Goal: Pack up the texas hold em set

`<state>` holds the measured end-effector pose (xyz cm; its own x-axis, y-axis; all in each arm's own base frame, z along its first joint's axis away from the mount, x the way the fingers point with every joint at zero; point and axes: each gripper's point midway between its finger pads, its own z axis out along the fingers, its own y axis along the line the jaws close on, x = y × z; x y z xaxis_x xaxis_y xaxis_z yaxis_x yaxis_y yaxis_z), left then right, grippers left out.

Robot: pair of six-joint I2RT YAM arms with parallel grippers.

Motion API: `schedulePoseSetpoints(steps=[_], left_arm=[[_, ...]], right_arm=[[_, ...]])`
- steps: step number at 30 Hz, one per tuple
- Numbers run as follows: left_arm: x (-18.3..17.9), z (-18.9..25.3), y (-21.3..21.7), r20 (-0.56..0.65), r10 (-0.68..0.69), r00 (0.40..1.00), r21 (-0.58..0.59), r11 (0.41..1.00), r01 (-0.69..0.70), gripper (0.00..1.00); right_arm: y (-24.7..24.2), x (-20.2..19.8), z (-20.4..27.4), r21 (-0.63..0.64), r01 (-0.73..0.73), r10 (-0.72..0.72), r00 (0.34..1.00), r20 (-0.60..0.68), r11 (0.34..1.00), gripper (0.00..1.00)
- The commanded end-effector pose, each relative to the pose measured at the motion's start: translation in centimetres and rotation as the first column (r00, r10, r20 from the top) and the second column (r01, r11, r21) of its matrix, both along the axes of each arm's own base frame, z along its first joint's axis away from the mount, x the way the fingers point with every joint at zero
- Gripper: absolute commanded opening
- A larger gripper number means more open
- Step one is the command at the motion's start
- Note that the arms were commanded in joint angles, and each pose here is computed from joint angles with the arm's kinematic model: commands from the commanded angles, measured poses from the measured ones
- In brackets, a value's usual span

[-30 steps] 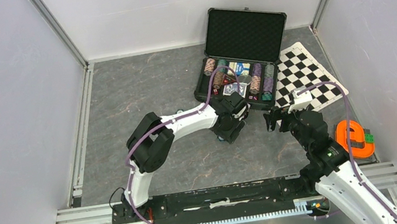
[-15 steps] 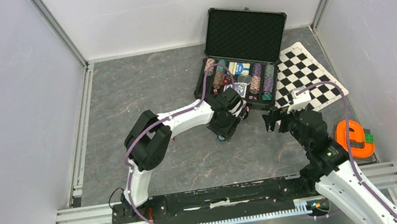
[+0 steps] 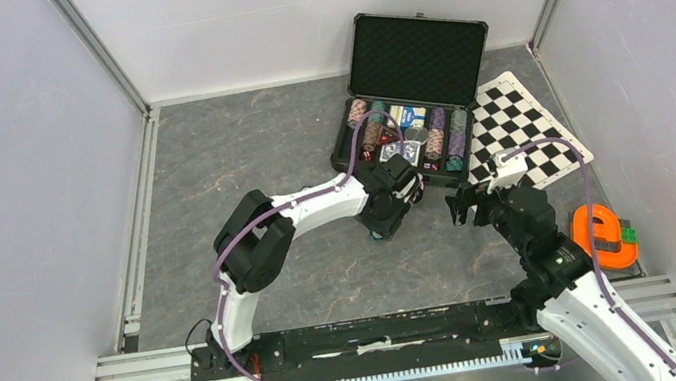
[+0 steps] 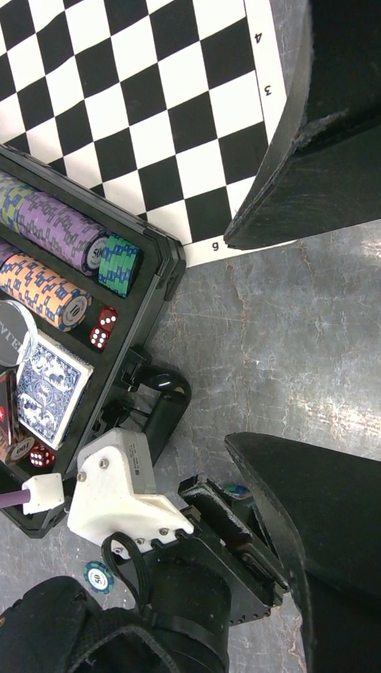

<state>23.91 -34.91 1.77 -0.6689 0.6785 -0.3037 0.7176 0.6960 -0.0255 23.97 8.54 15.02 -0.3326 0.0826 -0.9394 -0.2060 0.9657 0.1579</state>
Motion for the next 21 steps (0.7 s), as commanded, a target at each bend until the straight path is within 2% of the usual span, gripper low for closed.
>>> schedulePoseSetpoints(steps=[1, 9, 12, 16, 21], left_arm=[[-0.3, -1.4, 0.8, 0.018, 0.019, 1.000, 0.058, 0.998, -0.020, 0.54], [-0.2, -1.2, 1.2, 0.030, 0.020, 0.999, 0.071, 0.997, -0.022, 0.41], [0.1, 0.0, 0.9, 0.060, 0.014, 0.998, 0.032, 0.999, -0.016, 0.41], [0.4, 1.9, 0.7, 0.122, -0.033, 0.992, -0.033, 0.999, 0.038, 0.40], [0.3, 4.0, 0.8, 0.198, -0.076, 0.977, -0.131, 0.986, 0.103, 0.39]], right_arm=[[0.6, 0.5, 2.0, 0.033, -0.016, 0.014, 0.998, 0.056, 0.999, 0.90], [0.9, 0.5, 1.6, 0.038, -0.032, 0.030, 0.999, 0.045, 0.999, 0.90], [2.2, 0.2, -0.4, 0.042, -0.096, 0.097, 0.995, -0.036, 0.994, 0.90], [3.4, -0.6, -4.5, 0.018, -0.158, 0.157, 0.953, -0.261, 0.987, 0.76], [5.2, -0.7, -4.7, 0.128, -0.209, 0.236, 0.937, -0.258, 0.970, 0.68]])
